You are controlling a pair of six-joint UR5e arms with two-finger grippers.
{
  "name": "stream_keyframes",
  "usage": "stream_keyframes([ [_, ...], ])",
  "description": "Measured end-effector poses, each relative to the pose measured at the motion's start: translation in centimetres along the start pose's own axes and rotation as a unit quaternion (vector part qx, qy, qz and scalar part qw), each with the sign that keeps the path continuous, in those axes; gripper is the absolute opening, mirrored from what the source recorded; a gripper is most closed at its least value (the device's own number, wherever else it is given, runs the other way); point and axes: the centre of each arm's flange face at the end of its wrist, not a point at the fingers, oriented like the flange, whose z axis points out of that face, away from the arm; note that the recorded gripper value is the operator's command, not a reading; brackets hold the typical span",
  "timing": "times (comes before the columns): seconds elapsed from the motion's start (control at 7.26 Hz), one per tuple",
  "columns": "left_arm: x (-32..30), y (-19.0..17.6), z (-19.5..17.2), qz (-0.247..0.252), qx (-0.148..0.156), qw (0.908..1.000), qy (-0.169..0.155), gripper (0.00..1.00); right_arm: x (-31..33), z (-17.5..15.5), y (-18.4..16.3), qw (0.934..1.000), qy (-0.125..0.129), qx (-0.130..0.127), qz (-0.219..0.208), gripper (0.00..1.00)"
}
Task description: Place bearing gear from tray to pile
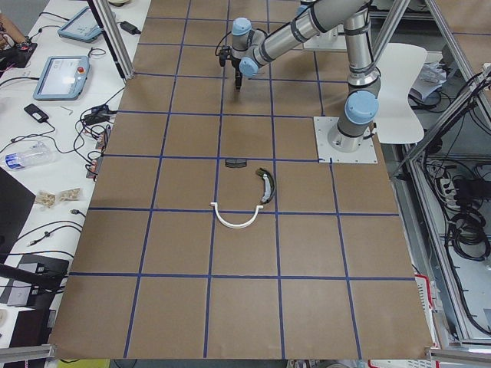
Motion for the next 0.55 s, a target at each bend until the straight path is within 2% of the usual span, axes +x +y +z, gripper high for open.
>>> stream_keyframes([
  [0.14,0.0,-0.1,0.0,0.0,0.004,1.0,0.001,0.4,2.1,1.9,0.1,1.0,0.004,0.003,0.004,0.89],
  [0.28,0.0,-0.1,0.0,0.001,0.006,1.0,0.001,0.16,4.0,3.0,0.2,0.9999,0.008,0.006,0.011,0.81],
  [0.41,0.0,-0.2,0.0,0.002,0.008,1.0,0.001,0.0,5.2,3.7,0.1,0.9998,0.008,0.009,0.016,0.79],
  [0.55,0.0,-0.2,0.0,0.003,0.009,1.0,0.001,0.0,5.8,4.5,-0.1,0.9998,0.004,0.008,0.02,0.78],
])
